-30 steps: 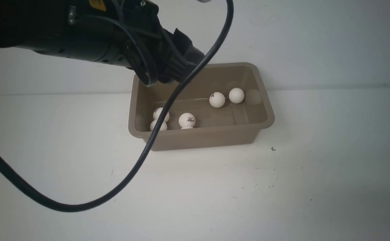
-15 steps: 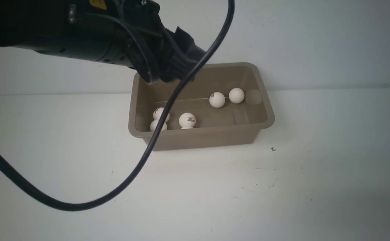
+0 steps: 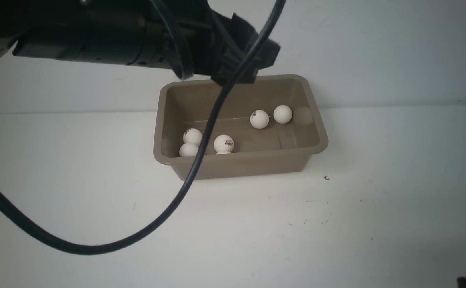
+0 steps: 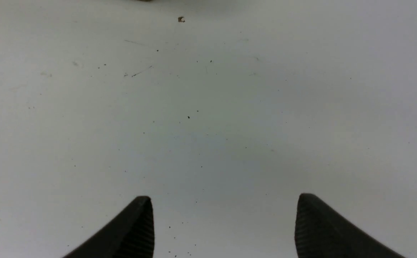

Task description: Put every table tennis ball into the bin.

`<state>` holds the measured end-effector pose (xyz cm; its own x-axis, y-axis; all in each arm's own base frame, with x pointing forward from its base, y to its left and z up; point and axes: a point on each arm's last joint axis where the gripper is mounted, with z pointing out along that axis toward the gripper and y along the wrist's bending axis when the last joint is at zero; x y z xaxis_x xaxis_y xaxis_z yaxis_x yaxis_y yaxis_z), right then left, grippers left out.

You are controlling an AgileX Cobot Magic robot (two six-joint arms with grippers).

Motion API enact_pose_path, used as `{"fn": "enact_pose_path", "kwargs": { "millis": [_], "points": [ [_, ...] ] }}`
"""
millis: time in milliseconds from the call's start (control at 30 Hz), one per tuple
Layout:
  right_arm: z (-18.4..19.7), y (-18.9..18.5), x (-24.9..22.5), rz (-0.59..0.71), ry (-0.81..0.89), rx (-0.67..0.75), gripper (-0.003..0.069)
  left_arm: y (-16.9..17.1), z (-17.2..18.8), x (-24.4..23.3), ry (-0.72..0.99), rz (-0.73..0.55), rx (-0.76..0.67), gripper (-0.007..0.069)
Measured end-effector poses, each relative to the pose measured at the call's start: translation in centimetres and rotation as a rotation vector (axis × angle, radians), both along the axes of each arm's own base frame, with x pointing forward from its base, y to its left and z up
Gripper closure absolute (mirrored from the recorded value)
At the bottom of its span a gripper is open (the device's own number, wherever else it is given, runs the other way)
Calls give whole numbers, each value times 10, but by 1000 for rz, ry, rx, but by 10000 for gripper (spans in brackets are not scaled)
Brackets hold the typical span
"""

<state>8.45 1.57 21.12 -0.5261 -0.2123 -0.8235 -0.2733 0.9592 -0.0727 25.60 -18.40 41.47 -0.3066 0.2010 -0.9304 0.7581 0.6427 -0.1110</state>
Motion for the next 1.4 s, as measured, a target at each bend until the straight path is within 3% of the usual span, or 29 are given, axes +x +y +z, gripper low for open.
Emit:
{"fn": "enact_pose_path", "kwargs": {
  "millis": [300, 633, 733, 900, 1033, 1200, 1300, 1333, 1400],
  "points": [
    [0, 0, 0, 1, 2, 0, 177, -3, 4, -1, 45, -1, -98, 229],
    [0, 0, 0, 1, 2, 0, 177, 5, 14, -4, -120, 6, -25, 229],
    [0, 0, 0, 1, 2, 0, 177, 19, 27, -13, -167, 28, -20, 229],
    [0, 0, 0, 1, 2, 0, 177, 73, 61, -65, -198, 94, 41, 229],
    [0, 0, 0, 1, 2, 0, 177, 107, 67, -98, -174, 293, 121, 229],
    [0, 0, 0, 1, 2, 0, 177, 126, 30, -106, -153, 449, 182, 229],
    [0, 0, 0, 1, 2, 0, 177, 132, -11, -103, -141, 503, 209, 229],
    [0, 0, 0, 1, 2, 0, 177, 139, -50, -106, -105, 525, 212, 229],
    [0, 0, 0, 1, 2, 0, 177, 142, -68, -110, -77, 552, 219, 229]
  ]
}}
